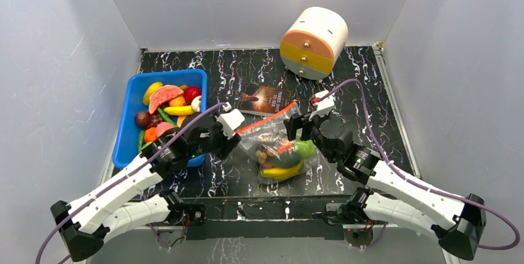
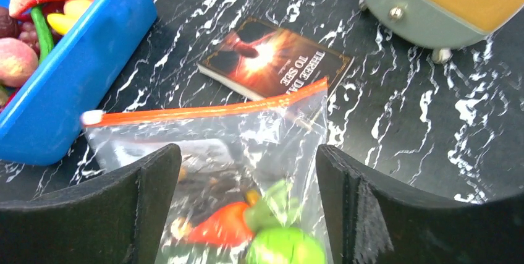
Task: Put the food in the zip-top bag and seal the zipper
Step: Place the zipper food storage bag at the center of the board, then reset both arms
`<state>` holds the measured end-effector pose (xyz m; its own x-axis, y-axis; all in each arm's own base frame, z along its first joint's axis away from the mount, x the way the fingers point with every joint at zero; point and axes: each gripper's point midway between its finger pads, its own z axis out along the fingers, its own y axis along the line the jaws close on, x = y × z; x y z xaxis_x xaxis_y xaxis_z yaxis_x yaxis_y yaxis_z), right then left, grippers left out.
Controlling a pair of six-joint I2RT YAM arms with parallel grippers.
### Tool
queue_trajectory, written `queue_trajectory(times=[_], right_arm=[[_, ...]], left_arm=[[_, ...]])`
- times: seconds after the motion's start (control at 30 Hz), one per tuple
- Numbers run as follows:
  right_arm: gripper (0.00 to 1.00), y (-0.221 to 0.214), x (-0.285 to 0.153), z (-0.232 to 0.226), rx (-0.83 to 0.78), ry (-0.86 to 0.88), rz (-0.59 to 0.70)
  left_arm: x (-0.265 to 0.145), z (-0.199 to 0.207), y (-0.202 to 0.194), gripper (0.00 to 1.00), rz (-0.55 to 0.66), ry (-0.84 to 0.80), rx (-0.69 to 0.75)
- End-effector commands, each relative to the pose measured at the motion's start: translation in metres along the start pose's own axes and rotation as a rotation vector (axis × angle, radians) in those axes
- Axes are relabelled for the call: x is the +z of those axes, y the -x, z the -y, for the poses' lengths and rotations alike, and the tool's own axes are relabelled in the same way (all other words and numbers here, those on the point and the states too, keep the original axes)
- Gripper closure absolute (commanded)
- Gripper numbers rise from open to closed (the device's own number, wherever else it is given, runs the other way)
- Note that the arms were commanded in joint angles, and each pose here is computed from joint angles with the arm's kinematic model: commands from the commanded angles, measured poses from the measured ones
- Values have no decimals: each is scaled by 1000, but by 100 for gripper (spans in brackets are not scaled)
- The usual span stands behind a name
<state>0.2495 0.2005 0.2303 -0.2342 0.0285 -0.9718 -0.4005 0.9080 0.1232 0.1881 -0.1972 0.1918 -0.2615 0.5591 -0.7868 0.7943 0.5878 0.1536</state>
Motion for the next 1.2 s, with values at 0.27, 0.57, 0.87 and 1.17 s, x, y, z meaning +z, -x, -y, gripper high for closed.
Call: queue_trajectory(times=[0.27, 0.57, 0.87, 1.17], right_arm=[[2, 62, -30, 7, 211, -47, 88], [2, 71, -71, 19, 385, -85, 20], [2, 86, -105, 25, 494, -42, 64], [2, 81, -110, 29, 510, -53, 54]], left_arm=[[-28, -20, 58, 2, 252, 108, -151], [-35, -44, 77, 2, 286, 271, -623], [-43, -36, 86, 2, 384, 204, -633], [-53, -47, 86, 2, 403, 263, -653]])
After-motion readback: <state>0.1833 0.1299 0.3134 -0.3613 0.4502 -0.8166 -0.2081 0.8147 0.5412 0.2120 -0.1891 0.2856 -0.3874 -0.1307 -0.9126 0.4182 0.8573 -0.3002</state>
